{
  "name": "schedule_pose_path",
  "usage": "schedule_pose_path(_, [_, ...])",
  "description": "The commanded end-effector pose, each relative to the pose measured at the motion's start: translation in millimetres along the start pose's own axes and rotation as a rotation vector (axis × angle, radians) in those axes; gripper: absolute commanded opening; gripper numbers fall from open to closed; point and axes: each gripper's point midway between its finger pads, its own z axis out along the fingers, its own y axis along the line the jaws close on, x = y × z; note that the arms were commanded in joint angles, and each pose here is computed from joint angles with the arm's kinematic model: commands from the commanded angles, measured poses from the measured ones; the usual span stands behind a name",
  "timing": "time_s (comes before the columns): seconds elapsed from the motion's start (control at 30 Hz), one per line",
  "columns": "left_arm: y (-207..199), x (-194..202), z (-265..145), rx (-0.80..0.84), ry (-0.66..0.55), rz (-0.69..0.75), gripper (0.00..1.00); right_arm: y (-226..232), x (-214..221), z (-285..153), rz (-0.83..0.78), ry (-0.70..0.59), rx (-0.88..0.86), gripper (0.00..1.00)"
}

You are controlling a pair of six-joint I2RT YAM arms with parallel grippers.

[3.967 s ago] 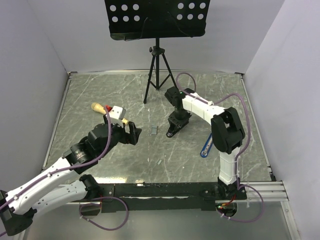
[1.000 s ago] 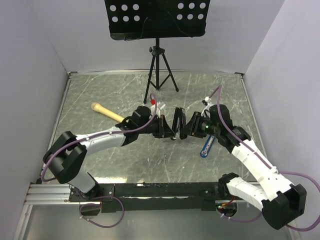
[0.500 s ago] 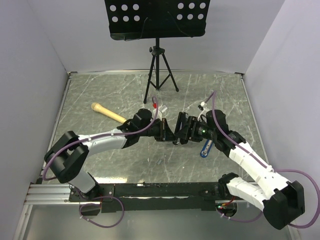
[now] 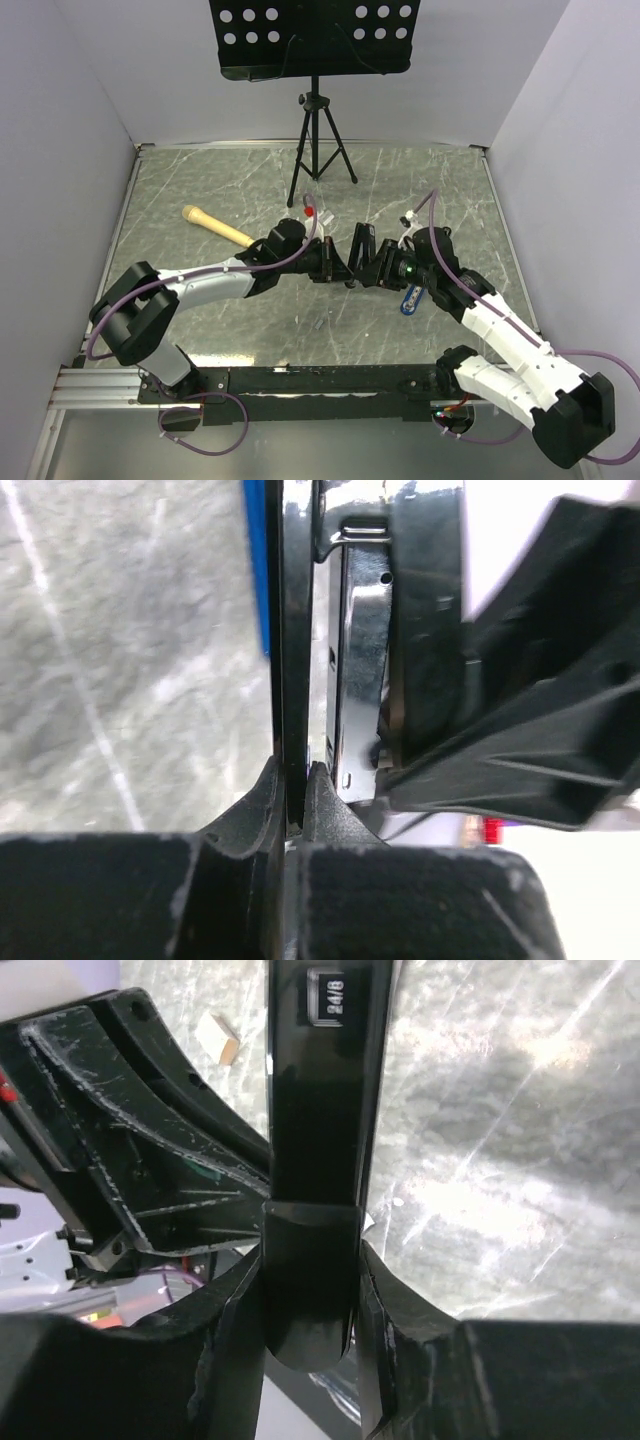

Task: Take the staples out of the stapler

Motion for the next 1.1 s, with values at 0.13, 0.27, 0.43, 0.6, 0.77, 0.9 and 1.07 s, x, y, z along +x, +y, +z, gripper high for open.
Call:
schedule_pose_path(0.13, [22.3,-19.7,-24.9,-0.163,-0.111,0.223,0.01,6.7,-64.1,-49.4,-0.059,-0.197,0.134,0.18])
schedule_pose_path(0.27, [25.2,-13.1,-36.9,-0.167,-0.121,0.285,0.01,4.8,-89.8,-59.3,-0.056,-0.243,0.12,0.18])
schedule_pose_path(0.43, [19.4,10.1,-36.0,-0.134,-0.027,0.406,0.01,8.6,-128.3,-61.2,-0.094,-0.295,0.102,0.22])
schedule_pose_path(0.6, [4.1,30.3,-29.9,-0.113,0.042,0.543,0.01,9.7,-158.4,-55.1,-0.121,-0.351,0.086,0.29])
schedule_pose_path(0.77, [-16.0,44.6,-26.7,-0.007,0.064,0.583,0.01,9.1,-164.9,-36.6,-0.124,-0.325,0.04,0.33])
schedule_pose_path(0.9, [-26.5,55.9,-23.2,0.047,0.101,0.613,0.01,-4.6,-164.6,-18.2,-0.12,-0.292,0.054,0.4])
schedule_pose_path(1.07, [-32.9,68.6,-19.8,0.098,0.144,0.637,0.01,-14.9,-161.3,-1.4,-0.124,-0.262,0.045,0.46])
